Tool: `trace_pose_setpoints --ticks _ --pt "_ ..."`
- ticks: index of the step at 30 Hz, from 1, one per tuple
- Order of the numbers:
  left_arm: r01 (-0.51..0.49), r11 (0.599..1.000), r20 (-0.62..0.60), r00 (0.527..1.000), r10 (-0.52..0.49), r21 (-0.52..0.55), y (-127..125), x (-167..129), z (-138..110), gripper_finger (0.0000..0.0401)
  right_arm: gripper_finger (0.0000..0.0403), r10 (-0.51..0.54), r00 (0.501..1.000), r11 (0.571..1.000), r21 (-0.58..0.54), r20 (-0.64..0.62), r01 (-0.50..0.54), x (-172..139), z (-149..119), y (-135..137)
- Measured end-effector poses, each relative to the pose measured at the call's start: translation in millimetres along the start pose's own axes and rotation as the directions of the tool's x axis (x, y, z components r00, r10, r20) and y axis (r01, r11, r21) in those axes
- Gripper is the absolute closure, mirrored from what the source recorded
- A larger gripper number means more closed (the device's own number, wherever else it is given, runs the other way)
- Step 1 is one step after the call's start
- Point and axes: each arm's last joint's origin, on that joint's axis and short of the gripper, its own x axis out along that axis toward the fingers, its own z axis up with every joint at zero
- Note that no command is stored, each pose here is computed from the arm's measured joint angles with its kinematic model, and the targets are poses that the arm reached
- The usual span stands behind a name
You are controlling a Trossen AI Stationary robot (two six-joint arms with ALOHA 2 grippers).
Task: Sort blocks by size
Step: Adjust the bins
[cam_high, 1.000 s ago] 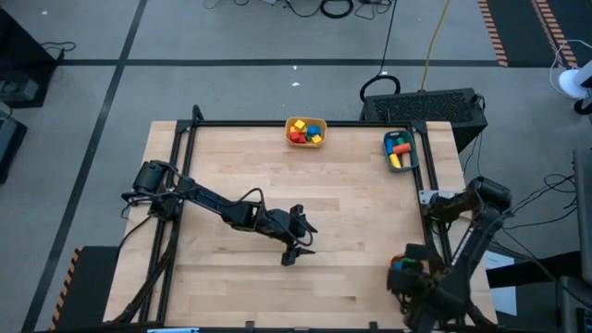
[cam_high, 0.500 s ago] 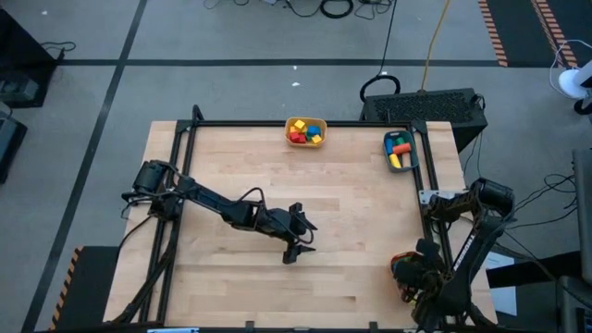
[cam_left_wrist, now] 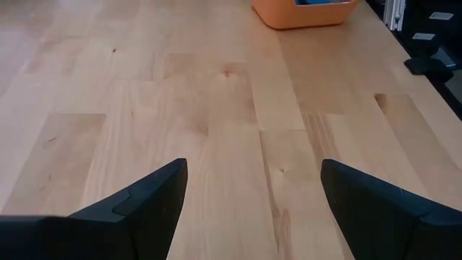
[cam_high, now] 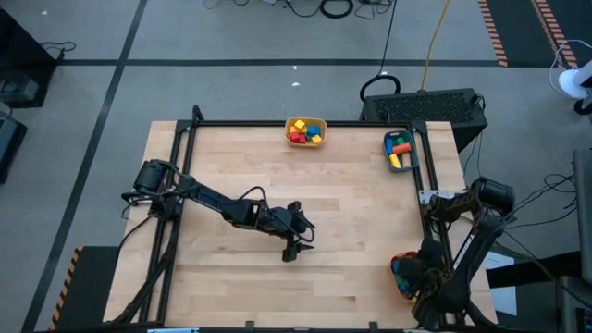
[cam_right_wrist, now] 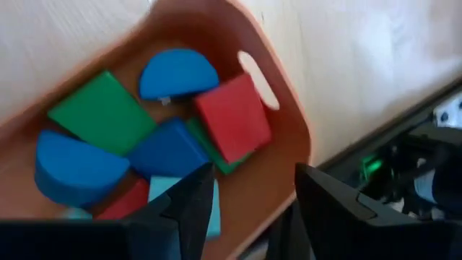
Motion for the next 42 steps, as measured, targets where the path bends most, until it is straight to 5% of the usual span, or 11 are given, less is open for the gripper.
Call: trace_pose_setpoints --ticks 9,16,26,36,42 --pt "0.000 1.000 0.001 1.000 0.000 0.000 0.0 0.0 0.1 0.0082 0.0237 -0.024 0.998 0.994 0.111 0.054 0.018 -25.6 2.0 -25.0" --pt "0.000 1.000 -0.002 1.000 0.000 0.000 0.0 0.0 -0.1 0.0082 0.0269 -0.084 0.996 0.981 0.175 -0.006 0.084 -11.7 1.4 -36.2" --pt "-0.005 1.000 -0.030 1.000 0.005 0.001 0.9 0.0 -2.8 0.0082 0.0331 -0.015 0.997 0.988 0.154 -0.077 0.027 -23.7 -5.5 -32.4" --pt "-0.005 1.000 -0.030 1.000 0.005 -0.013 0.7 0.0 -2.8 0.0082 0.0394 0.130 0.935 0.987 0.137 -0.329 -0.089 -26.0 -12.0 -18.5" --pt "-0.006 1.000 -0.031 0.999 0.005 -0.025 0.7 0.0 -2.9 0.0082 0.0401 0.247 0.922 0.962 0.186 -0.297 -0.198 -28.2 -13.0 -6.8"
